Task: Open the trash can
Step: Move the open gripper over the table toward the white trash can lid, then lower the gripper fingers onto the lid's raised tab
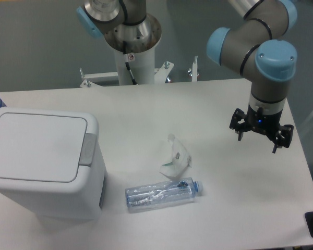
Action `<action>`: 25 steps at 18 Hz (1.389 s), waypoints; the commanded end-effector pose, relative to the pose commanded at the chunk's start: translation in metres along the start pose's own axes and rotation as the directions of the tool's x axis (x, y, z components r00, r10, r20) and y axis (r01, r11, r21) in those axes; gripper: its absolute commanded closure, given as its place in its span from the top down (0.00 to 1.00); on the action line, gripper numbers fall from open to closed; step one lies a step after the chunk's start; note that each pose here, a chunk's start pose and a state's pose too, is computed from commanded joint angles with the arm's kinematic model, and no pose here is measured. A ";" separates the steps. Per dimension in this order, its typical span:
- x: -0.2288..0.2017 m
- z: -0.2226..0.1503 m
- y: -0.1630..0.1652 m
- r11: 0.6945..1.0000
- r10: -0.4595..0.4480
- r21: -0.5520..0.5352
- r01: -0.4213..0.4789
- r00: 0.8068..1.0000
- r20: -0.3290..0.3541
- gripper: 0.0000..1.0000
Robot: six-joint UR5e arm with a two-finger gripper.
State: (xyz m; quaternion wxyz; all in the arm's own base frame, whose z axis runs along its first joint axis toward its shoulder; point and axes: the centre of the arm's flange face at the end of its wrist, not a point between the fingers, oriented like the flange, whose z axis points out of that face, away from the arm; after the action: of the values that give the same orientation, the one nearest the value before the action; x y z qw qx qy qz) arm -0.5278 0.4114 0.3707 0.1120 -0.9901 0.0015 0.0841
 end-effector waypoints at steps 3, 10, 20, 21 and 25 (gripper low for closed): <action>0.025 -0.024 -0.033 0.988 -0.133 0.074 0.133 0.991 -0.004 1.00; 0.100 -0.062 -0.107 0.947 -0.271 0.164 0.275 0.961 -0.045 1.00; 0.148 -0.105 -0.151 0.833 -0.385 0.331 0.443 0.894 -0.229 1.00; 0.158 -0.110 -0.157 0.832 -0.377 0.336 0.442 0.894 -0.242 1.00; 0.176 -0.122 -0.160 0.819 -0.378 0.344 0.459 0.883 -0.279 1.00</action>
State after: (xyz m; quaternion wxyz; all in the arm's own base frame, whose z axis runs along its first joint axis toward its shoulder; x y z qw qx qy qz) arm -0.3307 0.5436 0.4938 0.3274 -0.9249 -0.1885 -0.0438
